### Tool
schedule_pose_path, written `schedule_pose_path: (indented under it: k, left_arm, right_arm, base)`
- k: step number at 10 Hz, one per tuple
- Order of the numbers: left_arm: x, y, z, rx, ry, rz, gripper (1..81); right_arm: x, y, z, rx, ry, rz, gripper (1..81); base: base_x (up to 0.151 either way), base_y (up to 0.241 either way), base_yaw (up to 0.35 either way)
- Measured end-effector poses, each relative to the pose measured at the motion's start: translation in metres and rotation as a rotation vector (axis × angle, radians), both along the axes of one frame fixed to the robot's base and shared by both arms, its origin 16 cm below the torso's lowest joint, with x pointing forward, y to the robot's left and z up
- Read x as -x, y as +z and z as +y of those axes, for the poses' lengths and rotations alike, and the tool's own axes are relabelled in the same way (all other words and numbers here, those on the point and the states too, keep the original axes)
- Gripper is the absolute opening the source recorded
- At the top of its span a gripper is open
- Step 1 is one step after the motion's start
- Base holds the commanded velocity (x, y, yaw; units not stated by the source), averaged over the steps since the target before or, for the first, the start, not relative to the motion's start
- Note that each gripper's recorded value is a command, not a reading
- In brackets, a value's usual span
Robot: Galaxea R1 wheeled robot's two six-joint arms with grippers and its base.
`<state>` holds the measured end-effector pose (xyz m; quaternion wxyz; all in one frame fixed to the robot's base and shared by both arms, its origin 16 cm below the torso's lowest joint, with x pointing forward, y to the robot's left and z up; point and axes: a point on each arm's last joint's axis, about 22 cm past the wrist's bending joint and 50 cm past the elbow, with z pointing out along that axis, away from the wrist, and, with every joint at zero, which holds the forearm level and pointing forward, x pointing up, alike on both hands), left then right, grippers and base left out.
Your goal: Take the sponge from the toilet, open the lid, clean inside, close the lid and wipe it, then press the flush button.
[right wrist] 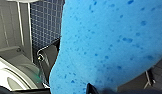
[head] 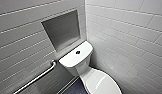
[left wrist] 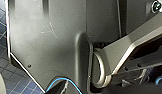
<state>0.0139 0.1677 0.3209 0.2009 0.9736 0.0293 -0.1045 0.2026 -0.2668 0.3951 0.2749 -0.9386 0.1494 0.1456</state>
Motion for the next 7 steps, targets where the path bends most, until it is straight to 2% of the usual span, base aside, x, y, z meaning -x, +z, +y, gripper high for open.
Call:
schedule_pose_path:
  k: [1,3,5,7]
  left_arm:
    - [0.007,0.007,0.0,0.0,-0.001,0.009,81.1]
    - [0.02,0.019,0.002,-0.006,0.01,0.024,81.1]
    - [0.033,0.032,0.003,-0.019,0.048,0.029,81.1]
    - [0.03,0.042,0.004,-0.026,0.068,-0.005,81.1]
  right_arm:
    - [0.018,-0.001,0.007,0.002,0.0,0.014,1.0]
    - [0.037,-0.003,0.03,-0.016,-0.002,0.003,1.0]
    - [0.064,-0.006,0.038,-0.014,0.045,0.031,1.0]
    - [0.057,0.001,0.061,-0.037,0.055,-0.018,1.0]
  base:
    - [0.0,0.0,0.0]
    - [0.0,0.0,0.0]
    - [0.0,0.0,0.0]
    - [0.0,0.0,0.0]
